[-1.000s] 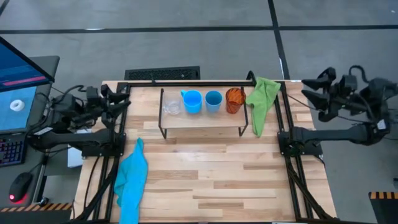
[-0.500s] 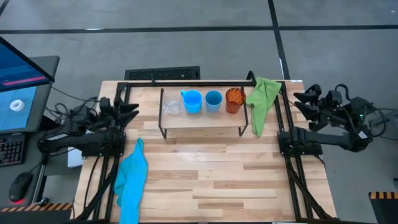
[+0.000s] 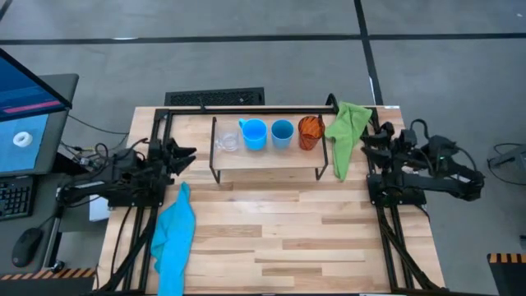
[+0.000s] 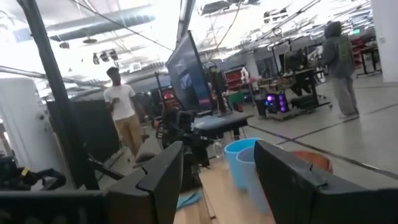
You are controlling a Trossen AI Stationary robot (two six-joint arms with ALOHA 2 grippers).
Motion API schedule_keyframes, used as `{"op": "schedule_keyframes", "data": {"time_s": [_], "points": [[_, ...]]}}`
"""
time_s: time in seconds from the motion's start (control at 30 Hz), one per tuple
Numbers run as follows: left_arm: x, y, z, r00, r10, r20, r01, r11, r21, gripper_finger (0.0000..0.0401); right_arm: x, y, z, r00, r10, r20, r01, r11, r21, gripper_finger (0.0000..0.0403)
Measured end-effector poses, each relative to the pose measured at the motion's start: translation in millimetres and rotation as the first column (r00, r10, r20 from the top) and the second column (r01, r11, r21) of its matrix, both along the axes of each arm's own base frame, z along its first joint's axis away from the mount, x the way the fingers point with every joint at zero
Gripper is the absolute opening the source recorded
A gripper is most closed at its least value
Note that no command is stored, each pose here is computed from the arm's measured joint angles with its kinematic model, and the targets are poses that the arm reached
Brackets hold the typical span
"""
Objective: Stack small to large cups/mugs on shelf
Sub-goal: Return to Home Position
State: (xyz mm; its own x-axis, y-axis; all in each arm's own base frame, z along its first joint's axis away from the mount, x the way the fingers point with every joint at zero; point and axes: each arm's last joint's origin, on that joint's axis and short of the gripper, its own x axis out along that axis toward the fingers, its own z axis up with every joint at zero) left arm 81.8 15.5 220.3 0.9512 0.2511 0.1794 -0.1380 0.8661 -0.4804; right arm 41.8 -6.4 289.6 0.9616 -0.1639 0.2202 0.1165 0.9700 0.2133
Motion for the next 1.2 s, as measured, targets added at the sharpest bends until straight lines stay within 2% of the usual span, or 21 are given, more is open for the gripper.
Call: {"op": "schedule_keyframes", "data": {"time_s": [0.17,0.47,0.9,1.0,1.1,1.2], "points": [[2.2,-0.8,-6.0,0.999,-0.036,-0.024,0.036,0.999,0.013,0.0192,11.8,-0.8,-14.5,1.0,0.017,0.012,-0.017,1.0,0.011,0.0221],[2.8,-0.7,-7.9,0.998,-0.022,-0.054,0.026,0.996,0.084,0.0193,26.1,0.0,-37.9,0.999,0.05,-0.018,-0.05,0.998,0.025,0.0221],[4.3,-2.2,-20.2,0.984,-0.04,-0.172,0.052,0.997,0.062,0.0192,44.0,-1.4,-73.0,0.998,0.048,0.045,-0.049,0.999,0.022,0.0221],[7.5,-2.6,-31.1,0.98,-0.036,-0.198,0.047,0.997,0.053,0.0192,47.1,-1.6,-81.8,0.997,0.051,0.05,-0.052,0.998,0.031,0.0221],[13.3,-3.8,-46.6,0.984,-0.061,-0.169,0.066,0.998,0.024,0.0192,48.0,-1.6,-84.7,0.997,0.052,0.049,-0.054,0.998,0.039,0.0221],[15.3,-5.9,-48.9,0.986,-0.088,-0.143,0.094,0.995,0.03,0.0192,49.6,-1.8,-90.1,0.998,0.052,0.032,-0.053,0.998,0.041,0.0221]]}}
